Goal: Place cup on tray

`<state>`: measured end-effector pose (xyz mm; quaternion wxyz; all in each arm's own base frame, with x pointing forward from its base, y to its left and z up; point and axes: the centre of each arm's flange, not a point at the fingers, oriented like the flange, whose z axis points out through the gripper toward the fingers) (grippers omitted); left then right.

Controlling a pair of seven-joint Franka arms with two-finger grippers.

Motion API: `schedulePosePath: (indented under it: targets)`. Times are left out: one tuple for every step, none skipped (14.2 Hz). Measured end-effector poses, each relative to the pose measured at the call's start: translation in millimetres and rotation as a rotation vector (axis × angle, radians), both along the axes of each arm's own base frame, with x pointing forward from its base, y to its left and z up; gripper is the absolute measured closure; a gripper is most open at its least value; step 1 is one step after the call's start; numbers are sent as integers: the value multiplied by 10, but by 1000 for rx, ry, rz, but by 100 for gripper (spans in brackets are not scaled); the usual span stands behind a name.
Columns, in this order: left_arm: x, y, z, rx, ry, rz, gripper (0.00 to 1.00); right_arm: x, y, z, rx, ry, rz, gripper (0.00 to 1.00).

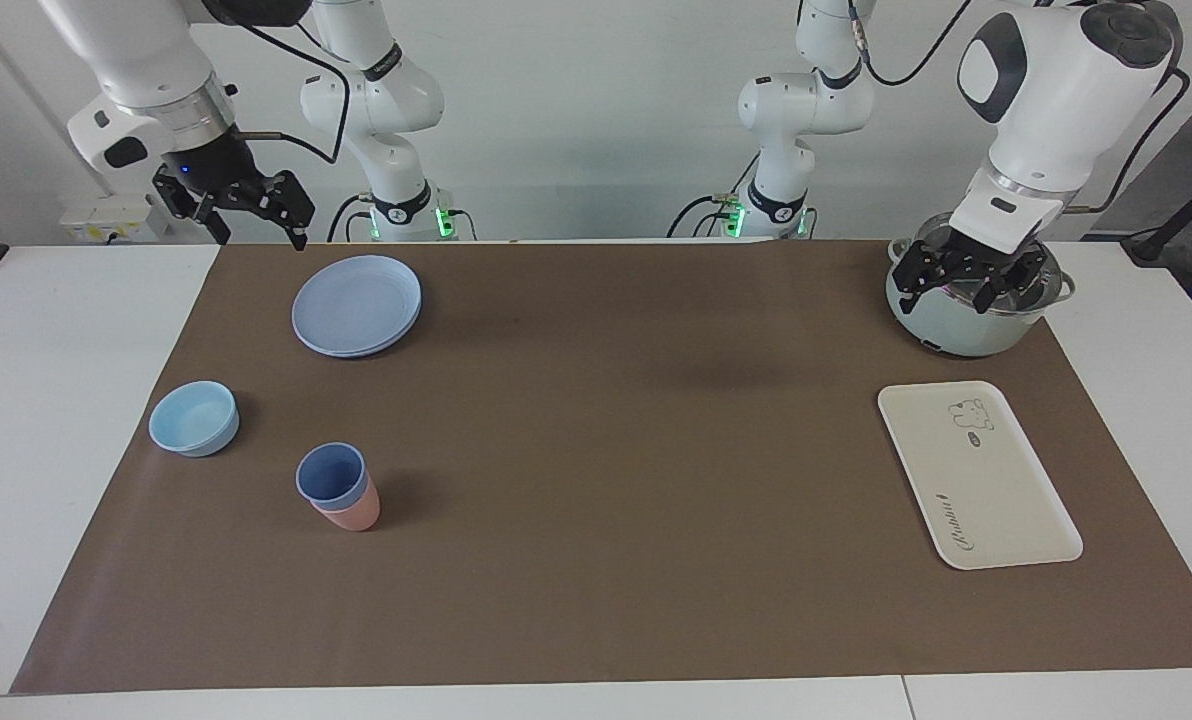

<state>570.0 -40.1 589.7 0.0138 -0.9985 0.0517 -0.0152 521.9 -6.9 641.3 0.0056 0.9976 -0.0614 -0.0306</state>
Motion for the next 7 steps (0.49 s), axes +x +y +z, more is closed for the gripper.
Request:
schedulePosePath:
  targets:
    - [-1, -2, -3, 0, 1, 0, 0, 0, -1, 0, 0, 0, 0, 0]
    - [-2, -6, -6, 0, 1, -1, 0, 0, -1, 0, -1, 0, 0, 0]
    - [-2, -7, -7, 0, 2, -1, 0, 0, -2, 0, -1, 0, 0, 0]
    - [-2, -5, -8, 0, 2, -1, 0, 0, -5, -1, -1, 0, -1, 0]
    - [-3, -4, -7, 0, 2, -1, 0, -2, -13, -4, -1, 2, -2, 0]
    - [-3, -4, -7, 0, 1, -1, 0, -2, -35, -11, -1, 3, -7, 0]
    - [-3, -4, -6, 0, 1, -1, 0, -3, -77, -18, -1, 5, -15, 0]
